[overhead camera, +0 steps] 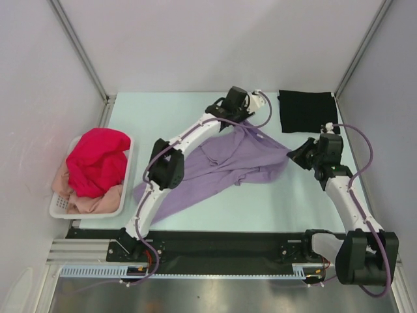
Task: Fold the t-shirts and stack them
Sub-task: Flatten the tshirt out
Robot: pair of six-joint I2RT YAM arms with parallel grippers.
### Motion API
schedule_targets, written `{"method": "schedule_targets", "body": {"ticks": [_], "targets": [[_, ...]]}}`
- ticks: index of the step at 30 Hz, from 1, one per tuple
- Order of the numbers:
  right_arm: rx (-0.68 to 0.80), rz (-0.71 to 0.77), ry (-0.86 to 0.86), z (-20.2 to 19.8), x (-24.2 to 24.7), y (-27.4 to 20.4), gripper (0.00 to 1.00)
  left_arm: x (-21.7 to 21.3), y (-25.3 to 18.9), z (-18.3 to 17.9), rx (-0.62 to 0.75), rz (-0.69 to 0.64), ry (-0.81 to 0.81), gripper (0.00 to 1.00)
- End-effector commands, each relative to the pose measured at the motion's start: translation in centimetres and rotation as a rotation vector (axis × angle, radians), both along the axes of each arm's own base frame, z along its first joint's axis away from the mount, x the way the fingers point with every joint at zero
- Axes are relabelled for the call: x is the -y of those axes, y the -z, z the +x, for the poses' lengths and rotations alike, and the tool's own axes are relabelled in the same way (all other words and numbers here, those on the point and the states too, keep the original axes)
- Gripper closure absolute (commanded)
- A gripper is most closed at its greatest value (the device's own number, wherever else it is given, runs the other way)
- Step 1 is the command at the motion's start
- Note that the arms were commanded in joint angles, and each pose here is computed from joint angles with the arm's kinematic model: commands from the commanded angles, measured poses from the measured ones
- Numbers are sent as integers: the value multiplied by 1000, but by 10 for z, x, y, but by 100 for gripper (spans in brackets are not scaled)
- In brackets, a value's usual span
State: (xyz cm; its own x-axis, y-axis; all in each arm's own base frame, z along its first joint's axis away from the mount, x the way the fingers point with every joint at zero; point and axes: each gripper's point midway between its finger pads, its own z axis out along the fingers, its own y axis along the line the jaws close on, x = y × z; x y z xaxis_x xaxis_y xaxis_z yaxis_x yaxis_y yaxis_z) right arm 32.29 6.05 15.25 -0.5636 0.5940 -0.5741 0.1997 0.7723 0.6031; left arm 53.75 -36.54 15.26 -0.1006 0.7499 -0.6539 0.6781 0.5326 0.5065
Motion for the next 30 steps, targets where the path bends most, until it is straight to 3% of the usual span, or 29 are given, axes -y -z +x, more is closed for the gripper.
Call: {"method": "schedule_targets", "body": {"ticks": [1, 3, 5, 6, 7, 8, 9, 11, 14, 15, 16, 20, 21, 23, 30], "targets": [[34, -87, 85, 23, 38, 0, 100, -10, -81, 33, 209, -97, -106, 30], [21, -98, 122, 40, 58, 5, 100, -9, -82, 27, 199, -88, -98, 0], [23, -105, 140, 54, 70, 7, 100, -9, -61, 3, 80, -65, -42, 0], [41, -112, 166, 65, 82, -1, 100, -15, -95, -13, 84, -112, -35, 0], [-13, -106, 169, 72, 86, 17, 100, -23, -64, -31, 0, -68, -14, 0], [-22, -107, 180, 79, 92, 19, 100, -27, -71, -49, -25, -82, 22, 0], [-16, -107, 196, 89, 98, 15, 98, -38, -105, -71, 0, -116, 48, 0], [-56, -108, 213, 101, 104, 29, 90, -63, -71, -112, -108, -50, 78, 0], [-87, -130, 241, 116, 115, 35, 64, -107, -51, -178, -217, 14, 115, 0], [-99, -142, 244, 118, 118, 35, 44, -119, -44, -195, -240, 36, 128, 0], [-131, -149, 242, 116, 118, 36, 32, -144, -24, -226, -292, 79, 127, 0], [-159, -226, 249, 88, 110, 35, 27, -200, 20, -296, -397, 175, 138, 6], [-159, -238, 253, 80, 108, 33, 19, -208, 30, -310, -431, 187, 142, 10], [-207, -273, 240, 55, 95, 47, 20, -226, 54, -343, -522, 206, 152, 12], [-226, -210, 165, -2, 36, 69, 23, -259, 107, -374, -605, 287, 89, 6]]}}
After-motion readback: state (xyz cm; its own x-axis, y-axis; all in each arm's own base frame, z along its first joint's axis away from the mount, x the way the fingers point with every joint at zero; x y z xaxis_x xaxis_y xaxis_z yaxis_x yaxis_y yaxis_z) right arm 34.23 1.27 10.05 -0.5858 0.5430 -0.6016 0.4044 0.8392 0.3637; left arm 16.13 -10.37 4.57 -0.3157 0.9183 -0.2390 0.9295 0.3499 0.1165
